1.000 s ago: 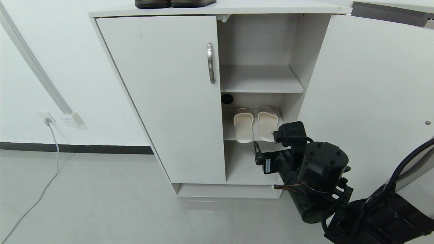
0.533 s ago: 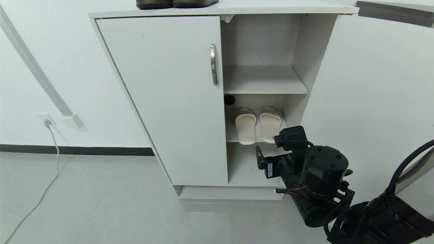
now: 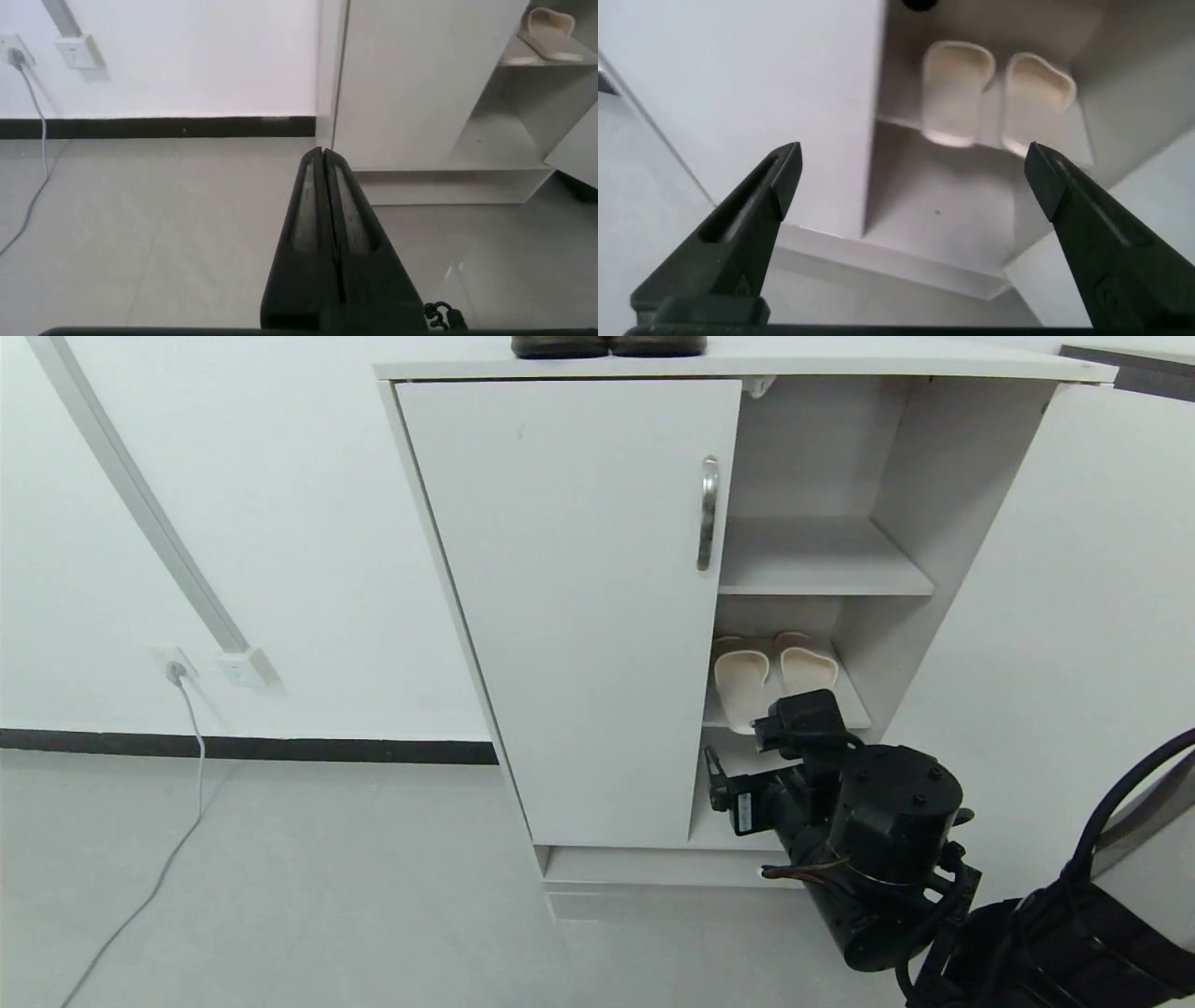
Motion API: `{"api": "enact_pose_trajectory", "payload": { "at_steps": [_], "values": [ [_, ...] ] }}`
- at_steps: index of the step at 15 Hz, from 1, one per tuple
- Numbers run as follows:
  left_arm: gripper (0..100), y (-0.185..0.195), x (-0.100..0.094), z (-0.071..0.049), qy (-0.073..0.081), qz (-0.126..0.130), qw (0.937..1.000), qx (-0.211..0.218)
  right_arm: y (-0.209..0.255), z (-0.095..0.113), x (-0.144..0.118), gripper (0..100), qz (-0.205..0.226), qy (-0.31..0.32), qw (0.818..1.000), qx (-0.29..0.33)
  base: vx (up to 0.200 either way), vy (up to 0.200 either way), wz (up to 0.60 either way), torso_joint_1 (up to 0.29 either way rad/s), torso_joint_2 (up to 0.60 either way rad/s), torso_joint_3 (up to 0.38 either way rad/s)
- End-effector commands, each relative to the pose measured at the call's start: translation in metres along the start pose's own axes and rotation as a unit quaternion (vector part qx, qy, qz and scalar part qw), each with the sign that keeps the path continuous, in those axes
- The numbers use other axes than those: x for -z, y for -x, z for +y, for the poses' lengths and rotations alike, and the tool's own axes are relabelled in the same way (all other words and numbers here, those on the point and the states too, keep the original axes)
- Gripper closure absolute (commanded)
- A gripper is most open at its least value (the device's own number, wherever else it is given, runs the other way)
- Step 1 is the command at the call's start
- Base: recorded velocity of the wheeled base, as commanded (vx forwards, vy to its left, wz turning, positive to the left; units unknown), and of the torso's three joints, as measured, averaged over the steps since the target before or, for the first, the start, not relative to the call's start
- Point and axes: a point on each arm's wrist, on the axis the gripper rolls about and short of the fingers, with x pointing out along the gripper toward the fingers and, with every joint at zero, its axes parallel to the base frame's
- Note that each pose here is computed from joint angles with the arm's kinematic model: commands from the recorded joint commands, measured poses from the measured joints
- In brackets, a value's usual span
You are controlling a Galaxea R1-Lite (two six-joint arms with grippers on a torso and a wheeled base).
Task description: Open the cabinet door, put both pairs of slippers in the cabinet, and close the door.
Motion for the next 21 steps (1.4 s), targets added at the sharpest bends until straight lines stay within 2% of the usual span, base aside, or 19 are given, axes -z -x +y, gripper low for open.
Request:
{"api": "enact_pose_trajectory", "payload": {
  "at_steps": [1,2,21],
  "values": [
    [100,-0.0001,-0.0001,0.0000,0.000,0.000,1.0000,0.000,0.0000,-0.0001,0.0025,0,0.004,0.005,1.000,0.001,0.000,0.200,0.00,0.002,0.00,0.007],
    [100,-0.0001,-0.0001,0.0000,0.000,0.000,1.0000,0.000,-0.0001,0.0001,0.0030,0,0.004,0.005,1.000,0.000,0.000,0.200,0.00,0.002,0.00,0.002],
    [100,-0.0001,-0.0001,0.0000,0.000,0.000,1.0000,0.000,-0.0013,0.0015,0.0066,0,0.007,0.008,1.000,-0.001,0.000,0.000,0.00,0.000,0.00,0.000]
  ]
}}
